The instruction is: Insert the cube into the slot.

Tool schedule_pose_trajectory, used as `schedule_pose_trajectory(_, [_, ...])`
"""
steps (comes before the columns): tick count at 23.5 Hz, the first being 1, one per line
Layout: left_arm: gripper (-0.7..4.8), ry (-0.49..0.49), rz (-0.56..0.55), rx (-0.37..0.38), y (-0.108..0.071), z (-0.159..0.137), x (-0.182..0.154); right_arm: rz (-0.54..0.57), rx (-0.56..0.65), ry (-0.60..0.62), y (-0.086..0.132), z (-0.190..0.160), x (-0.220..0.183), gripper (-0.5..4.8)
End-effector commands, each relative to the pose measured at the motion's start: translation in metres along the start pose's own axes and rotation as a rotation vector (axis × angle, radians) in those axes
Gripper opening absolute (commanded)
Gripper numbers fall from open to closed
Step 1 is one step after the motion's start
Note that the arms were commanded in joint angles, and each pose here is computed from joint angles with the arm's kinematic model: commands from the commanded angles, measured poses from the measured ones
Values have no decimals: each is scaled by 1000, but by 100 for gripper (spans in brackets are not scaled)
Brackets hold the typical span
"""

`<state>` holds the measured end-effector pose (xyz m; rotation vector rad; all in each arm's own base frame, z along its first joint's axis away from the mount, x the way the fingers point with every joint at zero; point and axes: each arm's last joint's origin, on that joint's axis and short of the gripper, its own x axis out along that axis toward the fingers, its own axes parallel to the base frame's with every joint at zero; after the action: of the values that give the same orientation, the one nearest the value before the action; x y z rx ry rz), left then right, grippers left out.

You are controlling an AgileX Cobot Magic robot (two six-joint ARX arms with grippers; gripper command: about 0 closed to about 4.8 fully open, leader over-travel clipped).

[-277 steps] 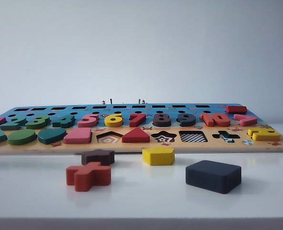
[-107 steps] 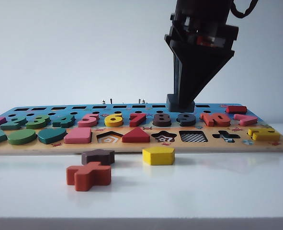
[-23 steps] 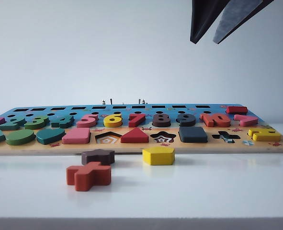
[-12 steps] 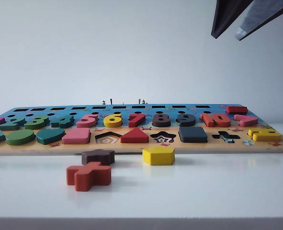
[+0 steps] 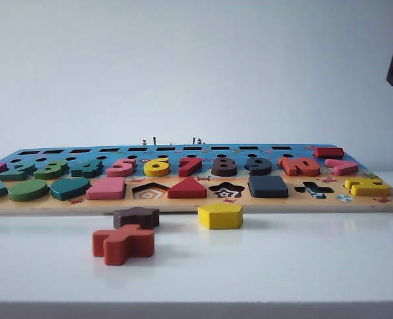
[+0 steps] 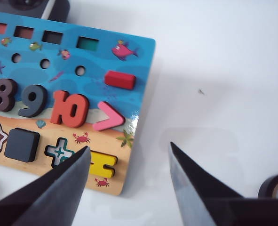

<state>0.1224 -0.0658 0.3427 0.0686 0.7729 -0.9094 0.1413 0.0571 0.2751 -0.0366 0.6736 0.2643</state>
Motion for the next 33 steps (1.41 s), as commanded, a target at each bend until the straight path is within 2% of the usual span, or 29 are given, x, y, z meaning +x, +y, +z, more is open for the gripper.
schedule_pose_trajectory(1, [20,-33,-2,22,0,1,0,70,90,-78,-11,-10,-4,301])
schedule_pose_trajectory(5, [20,-54,7,34,1,-4,3,101,129,-187,-21,-25,-11,301])
schedule_pose_trajectory(10, [20,-69,16,45,3,-11,7,72,153,-304,-30,-42,-15,301])
schedule_pose_trajectory(17, [20,-94,33,69,3,-15,8,64,178,-381,-32,-62,-11,301])
schedule_pose_trajectory(21, [20,-113,43,88,4,-16,9,72,188,-481,-32,-72,-8,290])
schedule_pose_trajectory(25, [20,-130,68,103,4,-15,8,38,189,-557,-36,-82,-4,176])
schedule_pose_trajectory(26, [20,-146,82,111,5,-14,8,28,188,-568,-37,-86,-4,108])
schedule_pose_trajectory(28, [20,-165,97,116,5,-13,5,21,185,-581,-38,-88,-4,72])
schedule_pose_trajectory(30, [20,-179,111,113,5,-14,3,17,173,-596,-37,-90,-5,8])
schedule_pose_trajectory(33, [20,-189,129,104,7,-15,0,6,140,-616,-37,-91,-7,-8])
